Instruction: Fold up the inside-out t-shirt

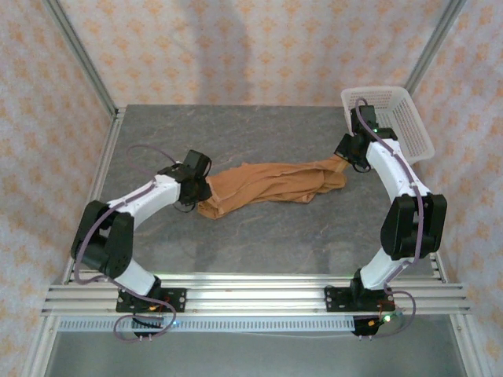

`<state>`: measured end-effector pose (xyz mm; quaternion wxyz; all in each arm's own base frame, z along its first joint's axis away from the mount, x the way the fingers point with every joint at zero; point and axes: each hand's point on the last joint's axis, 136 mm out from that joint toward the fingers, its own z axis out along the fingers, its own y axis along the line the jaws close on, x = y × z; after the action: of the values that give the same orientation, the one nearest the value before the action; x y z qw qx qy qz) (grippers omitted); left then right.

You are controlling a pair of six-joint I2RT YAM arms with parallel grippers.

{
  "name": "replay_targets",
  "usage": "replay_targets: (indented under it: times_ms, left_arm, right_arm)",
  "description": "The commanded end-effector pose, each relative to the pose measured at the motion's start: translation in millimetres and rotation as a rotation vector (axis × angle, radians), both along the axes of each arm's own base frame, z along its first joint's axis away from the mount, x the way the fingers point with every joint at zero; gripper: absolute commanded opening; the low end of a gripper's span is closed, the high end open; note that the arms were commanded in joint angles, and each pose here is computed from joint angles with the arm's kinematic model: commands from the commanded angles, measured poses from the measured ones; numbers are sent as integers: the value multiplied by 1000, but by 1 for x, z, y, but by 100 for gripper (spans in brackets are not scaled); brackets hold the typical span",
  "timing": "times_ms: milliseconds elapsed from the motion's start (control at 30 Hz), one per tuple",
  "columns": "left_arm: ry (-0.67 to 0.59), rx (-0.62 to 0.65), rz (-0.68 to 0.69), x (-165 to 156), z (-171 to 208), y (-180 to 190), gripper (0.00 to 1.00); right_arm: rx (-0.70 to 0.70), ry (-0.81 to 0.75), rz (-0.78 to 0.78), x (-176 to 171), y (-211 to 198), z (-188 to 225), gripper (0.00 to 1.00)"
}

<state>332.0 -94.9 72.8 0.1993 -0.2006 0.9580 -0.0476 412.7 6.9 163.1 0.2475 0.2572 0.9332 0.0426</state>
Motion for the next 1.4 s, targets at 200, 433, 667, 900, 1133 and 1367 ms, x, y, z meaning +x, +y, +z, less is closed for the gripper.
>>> replay_targets:
  times_ms: [200, 433, 667, 900, 1133, 1367]
  left_arm:
    - [-84, -237, -55, 14, 22, -50, 35]
    - [-27, -185, -72, 18, -2, -60, 35]
    - [-3, -137, -74, 22, -12, -61, 35]
    - [35, -63, -60, 16, -25, -48, 39]
    - [43, -60, -60, 12, -26, -47, 51]
    - [53, -77, -56, 13, -34, -50, 44]
  right_arm:
    - [-2, -27, 6, 0, 2, 15, 0]
    - [-1, -31, 10, 1, 3, 17, 0]
    - [10, -19, 15, 1, 5, 12, 0]
    - [0, -21, 18, 1, 3, 13, 0]
    - [3, -25, 16, 3, 4, 15, 0]
    - [0, -28, 13, 2, 3, 17, 0]
